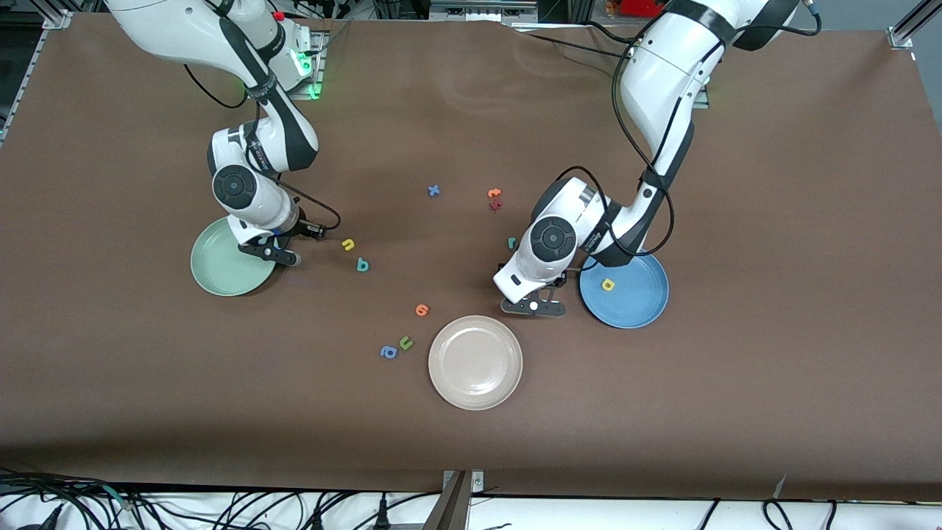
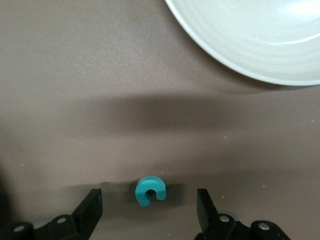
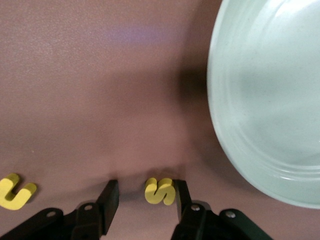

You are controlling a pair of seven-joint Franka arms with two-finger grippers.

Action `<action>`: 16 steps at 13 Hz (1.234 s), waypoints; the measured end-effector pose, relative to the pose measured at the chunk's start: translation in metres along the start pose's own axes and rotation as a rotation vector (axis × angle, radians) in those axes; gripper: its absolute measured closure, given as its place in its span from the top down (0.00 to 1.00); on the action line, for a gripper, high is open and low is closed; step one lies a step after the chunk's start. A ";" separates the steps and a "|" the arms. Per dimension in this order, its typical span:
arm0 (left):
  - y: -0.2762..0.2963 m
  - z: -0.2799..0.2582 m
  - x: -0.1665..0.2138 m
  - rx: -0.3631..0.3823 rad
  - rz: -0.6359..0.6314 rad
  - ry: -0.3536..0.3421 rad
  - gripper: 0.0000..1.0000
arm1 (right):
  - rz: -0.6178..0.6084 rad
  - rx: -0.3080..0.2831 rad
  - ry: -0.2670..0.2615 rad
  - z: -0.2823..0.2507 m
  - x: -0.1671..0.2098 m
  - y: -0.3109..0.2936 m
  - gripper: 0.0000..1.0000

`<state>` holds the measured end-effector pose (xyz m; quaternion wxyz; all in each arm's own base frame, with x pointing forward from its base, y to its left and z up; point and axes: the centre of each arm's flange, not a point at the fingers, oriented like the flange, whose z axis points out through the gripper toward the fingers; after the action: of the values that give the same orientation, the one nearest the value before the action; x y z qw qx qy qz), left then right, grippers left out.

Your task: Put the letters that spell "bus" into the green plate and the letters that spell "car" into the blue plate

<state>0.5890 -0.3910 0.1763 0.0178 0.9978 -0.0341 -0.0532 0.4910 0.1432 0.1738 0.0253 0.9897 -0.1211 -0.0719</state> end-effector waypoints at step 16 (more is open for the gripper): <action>-0.091 -0.084 0.016 0.185 0.017 -0.121 0.28 | -0.023 0.007 0.023 -0.001 0.007 0.010 0.55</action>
<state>0.6195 -0.2986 0.2551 -0.0760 0.9899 -0.0483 -0.1098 0.4958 0.1316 0.1740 0.0221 0.9919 -0.1095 -0.0602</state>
